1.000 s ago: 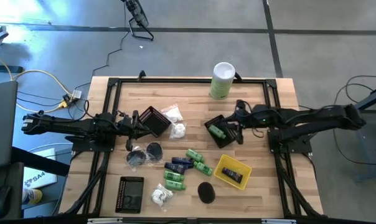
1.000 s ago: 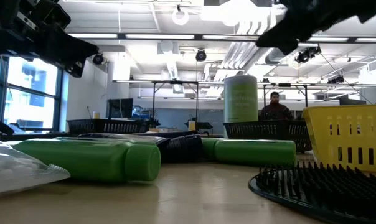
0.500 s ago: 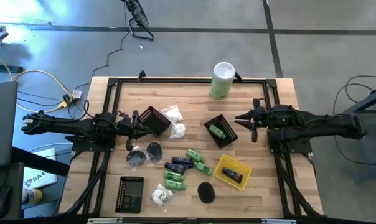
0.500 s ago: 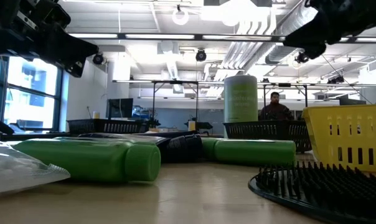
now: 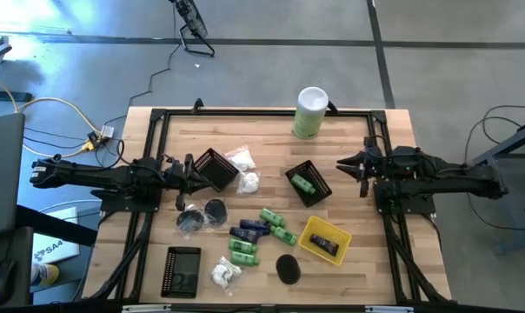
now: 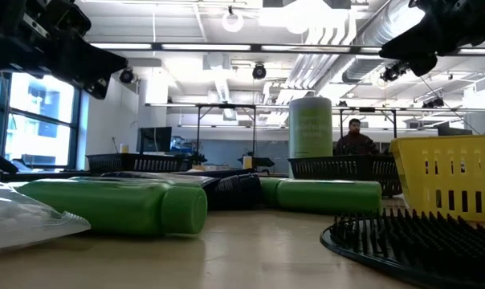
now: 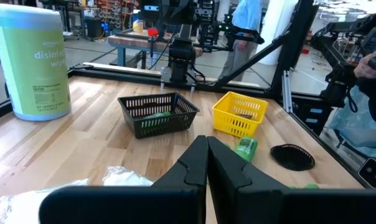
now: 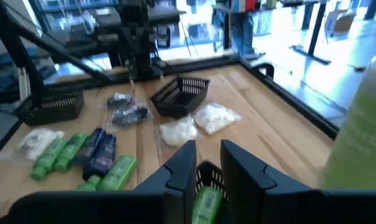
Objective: Pick & Place Travel size toiletries
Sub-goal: Put the hairbrush into the top left black bin
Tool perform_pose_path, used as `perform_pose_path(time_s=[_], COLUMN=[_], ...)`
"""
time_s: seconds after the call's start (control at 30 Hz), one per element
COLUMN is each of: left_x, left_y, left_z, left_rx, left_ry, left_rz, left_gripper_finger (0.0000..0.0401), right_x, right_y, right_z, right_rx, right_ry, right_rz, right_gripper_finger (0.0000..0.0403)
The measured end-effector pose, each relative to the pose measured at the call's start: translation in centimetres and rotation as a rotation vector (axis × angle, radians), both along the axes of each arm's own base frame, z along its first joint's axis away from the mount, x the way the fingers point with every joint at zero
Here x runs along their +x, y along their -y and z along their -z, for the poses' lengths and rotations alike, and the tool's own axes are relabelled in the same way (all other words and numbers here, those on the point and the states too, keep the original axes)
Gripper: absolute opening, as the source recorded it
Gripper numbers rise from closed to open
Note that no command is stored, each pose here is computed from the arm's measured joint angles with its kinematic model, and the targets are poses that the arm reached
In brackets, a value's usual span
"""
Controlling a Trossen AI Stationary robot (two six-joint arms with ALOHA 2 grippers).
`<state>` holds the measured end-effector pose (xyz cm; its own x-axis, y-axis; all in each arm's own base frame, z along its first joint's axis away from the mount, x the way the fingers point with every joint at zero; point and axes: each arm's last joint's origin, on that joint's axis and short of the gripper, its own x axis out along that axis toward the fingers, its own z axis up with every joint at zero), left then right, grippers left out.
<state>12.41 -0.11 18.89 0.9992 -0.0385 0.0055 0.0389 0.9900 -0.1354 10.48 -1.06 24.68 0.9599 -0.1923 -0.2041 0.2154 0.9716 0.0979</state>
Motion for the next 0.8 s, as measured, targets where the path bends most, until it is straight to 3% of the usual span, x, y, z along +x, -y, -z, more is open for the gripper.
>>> perform_pose_path(time_s=[0.2,0.33,0.57,0.8], left_x=[0.0,0.0,0.4,1.7], left_y=[0.0,0.0,-0.2,-0.2], left_z=[-0.3,-0.4,0.0,-1.6], left_rx=[-0.004,-0.07,-0.173,-0.19], left_ry=[0.03,0.038,-0.093,-0.255], left_rz=[0.0,-0.005,-0.076,-0.111], left_gripper_finger=[0.0001,0.0001,0.0001,0.0], right_x=[1.2,1.4,1.4,1.4], right_y=[0.0,0.0,0.0,0.0], right_z=[3.8,5.3,5.3,5.3], right_rx=[-0.001,-0.006,-0.034,-0.036], right_ry=[0.104,0.157,0.192,0.192], right_rz=[-0.034,-0.026,-0.025,-0.026], right_gripper_finger=[0.0066,0.0066,0.0066,0.0066])
